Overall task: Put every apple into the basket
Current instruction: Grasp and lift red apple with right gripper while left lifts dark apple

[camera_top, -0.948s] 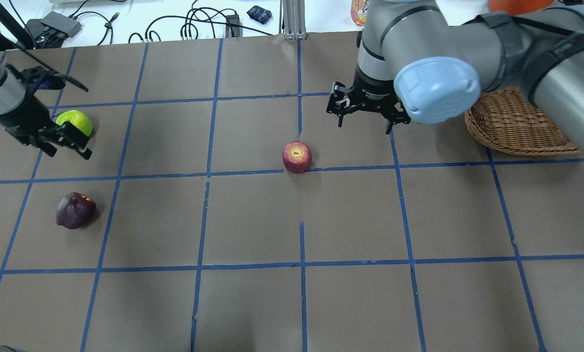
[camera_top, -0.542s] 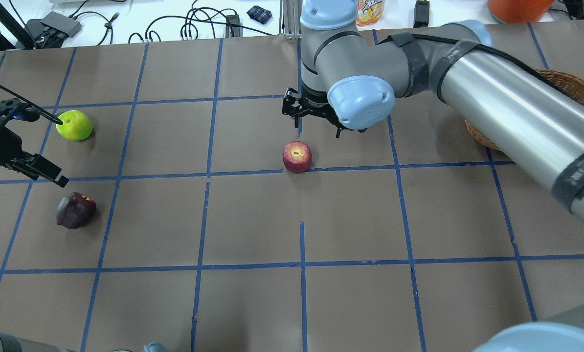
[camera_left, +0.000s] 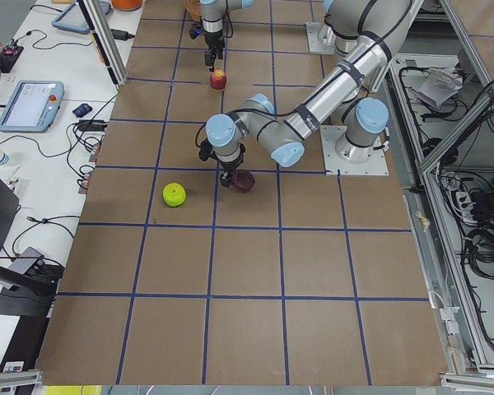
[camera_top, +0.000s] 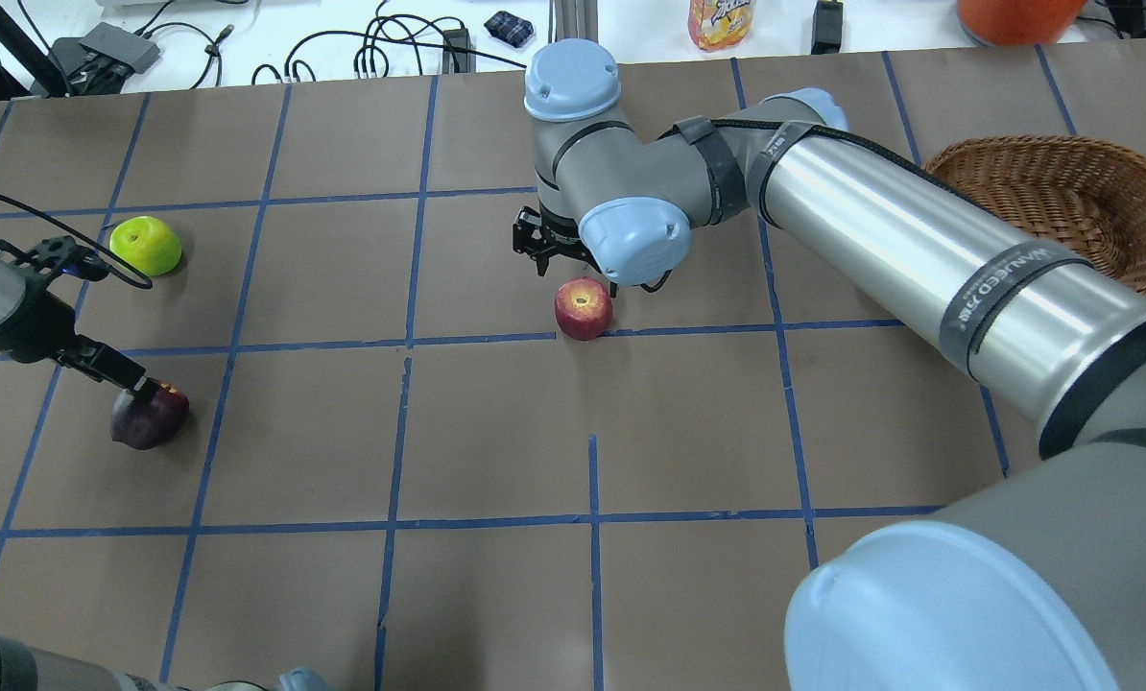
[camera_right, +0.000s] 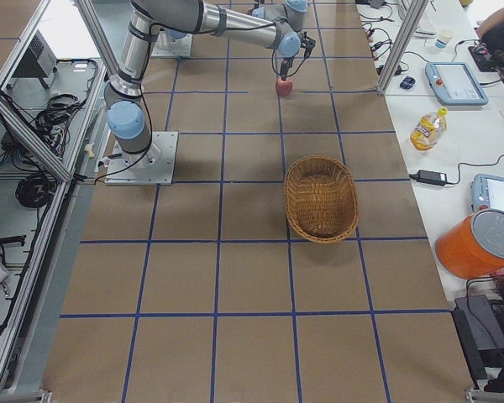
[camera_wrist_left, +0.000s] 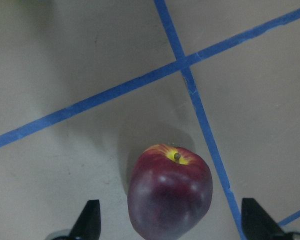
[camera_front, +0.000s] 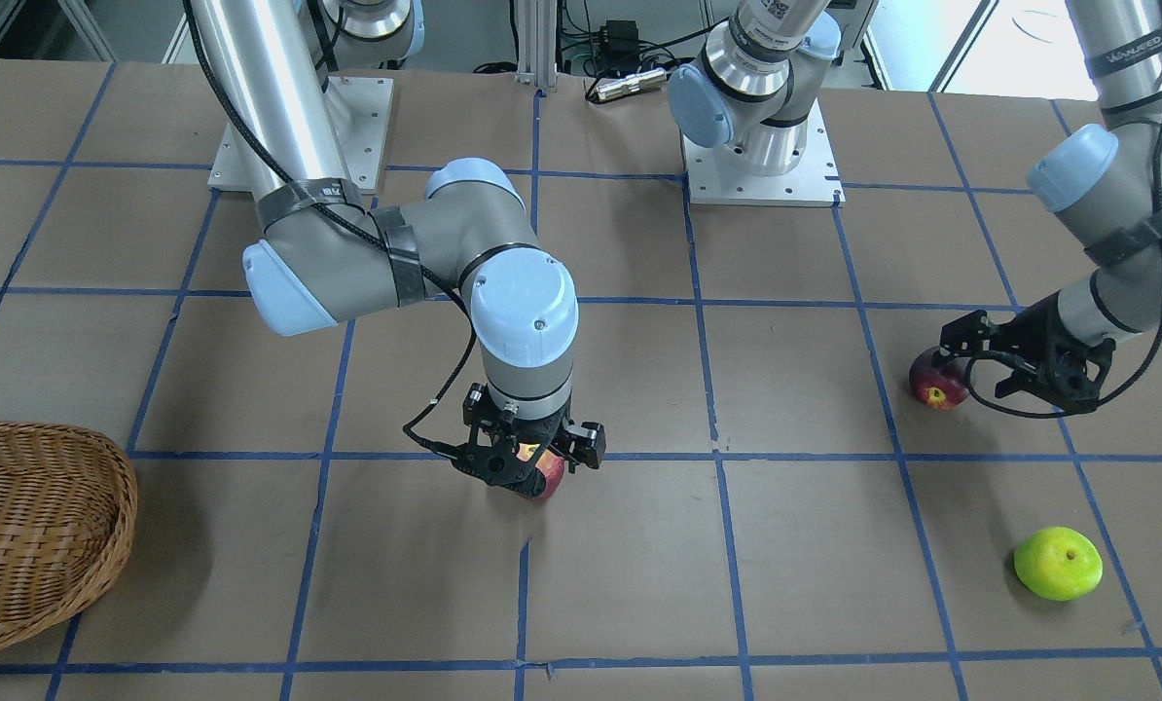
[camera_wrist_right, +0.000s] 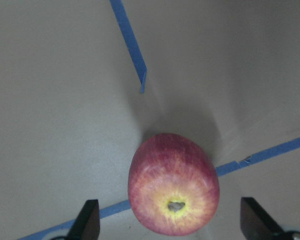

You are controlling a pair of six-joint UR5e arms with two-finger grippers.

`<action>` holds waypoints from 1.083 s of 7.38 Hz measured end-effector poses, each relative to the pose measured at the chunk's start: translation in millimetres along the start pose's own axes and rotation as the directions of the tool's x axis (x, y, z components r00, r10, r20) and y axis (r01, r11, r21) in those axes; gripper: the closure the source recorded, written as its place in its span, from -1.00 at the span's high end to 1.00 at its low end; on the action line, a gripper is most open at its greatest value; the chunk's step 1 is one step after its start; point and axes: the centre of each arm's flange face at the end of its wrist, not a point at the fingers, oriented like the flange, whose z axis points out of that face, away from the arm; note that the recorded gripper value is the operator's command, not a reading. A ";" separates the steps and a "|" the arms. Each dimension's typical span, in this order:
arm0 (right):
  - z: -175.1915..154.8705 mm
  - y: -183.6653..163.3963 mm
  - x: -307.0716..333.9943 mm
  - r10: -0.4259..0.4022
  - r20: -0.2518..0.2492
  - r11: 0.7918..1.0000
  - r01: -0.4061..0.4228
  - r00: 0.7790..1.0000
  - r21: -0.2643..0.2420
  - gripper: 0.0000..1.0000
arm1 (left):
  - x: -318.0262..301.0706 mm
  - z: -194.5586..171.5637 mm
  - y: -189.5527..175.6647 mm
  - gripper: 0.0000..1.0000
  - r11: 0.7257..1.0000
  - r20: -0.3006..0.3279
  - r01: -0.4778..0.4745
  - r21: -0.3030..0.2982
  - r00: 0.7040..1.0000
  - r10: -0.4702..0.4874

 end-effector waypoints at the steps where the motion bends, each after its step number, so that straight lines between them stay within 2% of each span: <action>1: 14.9 -1.3 -1.2 0.001 -0.013 1.000 -0.002 1.000 -0.010 1.00 | 2.8 15.5 2.9 -0.04 1.000 0.018 0.001 0.010 1.000 -0.001; 2: 25.6 -2.2 -0.8 0.002 -0.026 1.000 -0.003 1.000 -0.016 1.00 | 4.9 24.7 4.6 -0.94 1.000 0.029 0.004 0.017 1.000 -0.004; 3: 34.1 -2.6 -0.6 0.003 -0.036 1.000 -0.004 0.999 -0.022 0.86 | 5.8 23.6 3.6 -0.95 0.999 0.051 0.020 0.029 0.998 -0.021; 4: 44.6 -3.0 -1.3 0.010 -0.044 0.999 -0.012 0.999 -0.032 -0.34 | 9.6 15.6 1.2 -0.96 0.997 0.072 0.065 0.042 0.995 -0.068; 5: 52.6 -3.9 -2.6 0.021 -0.048 0.999 -0.023 0.999 -0.041 -0.99 | 16.5 1.3 -4.4 -0.97 0.992 0.092 0.112 0.060 0.989 -0.117; 7: 49.5 -8.2 -2.7 0.035 -0.042 0.998 -0.037 0.998 -0.045 -1.00 | 48.2 -45.3 -44.7 -0.97 0.980 0.094 0.181 0.081 0.978 -0.188; 8: 33.3 -14.6 1.4 0.045 -0.039 0.998 -0.046 0.998 -0.039 -1.00 | 80.1 -61.4 -83.7 -0.97 0.965 0.073 0.247 0.092 0.964 -0.254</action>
